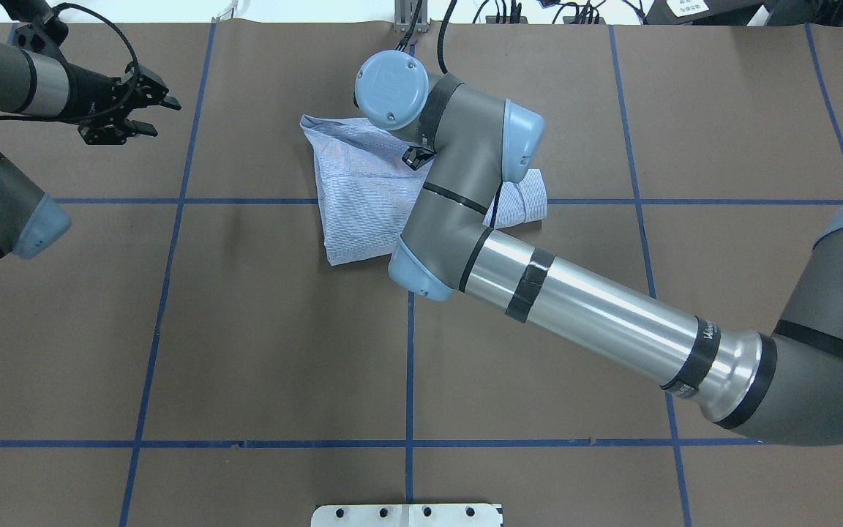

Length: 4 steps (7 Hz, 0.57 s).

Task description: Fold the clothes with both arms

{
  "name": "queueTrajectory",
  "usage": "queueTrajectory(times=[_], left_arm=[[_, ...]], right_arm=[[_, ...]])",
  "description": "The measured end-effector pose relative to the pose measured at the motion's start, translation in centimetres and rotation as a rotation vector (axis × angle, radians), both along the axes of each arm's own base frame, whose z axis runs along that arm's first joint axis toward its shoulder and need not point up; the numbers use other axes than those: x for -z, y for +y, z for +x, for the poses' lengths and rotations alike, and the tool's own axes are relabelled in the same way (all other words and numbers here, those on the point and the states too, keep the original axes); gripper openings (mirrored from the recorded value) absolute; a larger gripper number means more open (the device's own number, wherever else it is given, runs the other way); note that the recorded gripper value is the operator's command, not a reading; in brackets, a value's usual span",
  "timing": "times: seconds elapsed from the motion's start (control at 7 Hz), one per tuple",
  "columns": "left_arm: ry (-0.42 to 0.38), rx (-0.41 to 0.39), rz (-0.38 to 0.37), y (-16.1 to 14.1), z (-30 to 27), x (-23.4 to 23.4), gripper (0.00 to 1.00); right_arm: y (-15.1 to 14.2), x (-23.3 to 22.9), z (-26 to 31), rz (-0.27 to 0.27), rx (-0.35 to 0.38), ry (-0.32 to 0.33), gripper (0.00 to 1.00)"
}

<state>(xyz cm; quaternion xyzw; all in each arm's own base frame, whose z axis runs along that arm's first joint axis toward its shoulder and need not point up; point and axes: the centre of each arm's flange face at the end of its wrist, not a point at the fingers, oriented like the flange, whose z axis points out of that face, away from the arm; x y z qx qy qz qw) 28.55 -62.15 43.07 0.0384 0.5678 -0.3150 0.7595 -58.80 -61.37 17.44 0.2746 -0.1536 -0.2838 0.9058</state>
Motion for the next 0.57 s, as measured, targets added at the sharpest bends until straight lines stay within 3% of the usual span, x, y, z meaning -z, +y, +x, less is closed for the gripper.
queueTrajectory(times=[0.57], left_arm=[[0.0,0.001,0.0,0.0,-0.1,0.0,0.65]], right_arm=[[-5.9,-1.4,0.2,0.033,-0.074,0.054,0.0]])
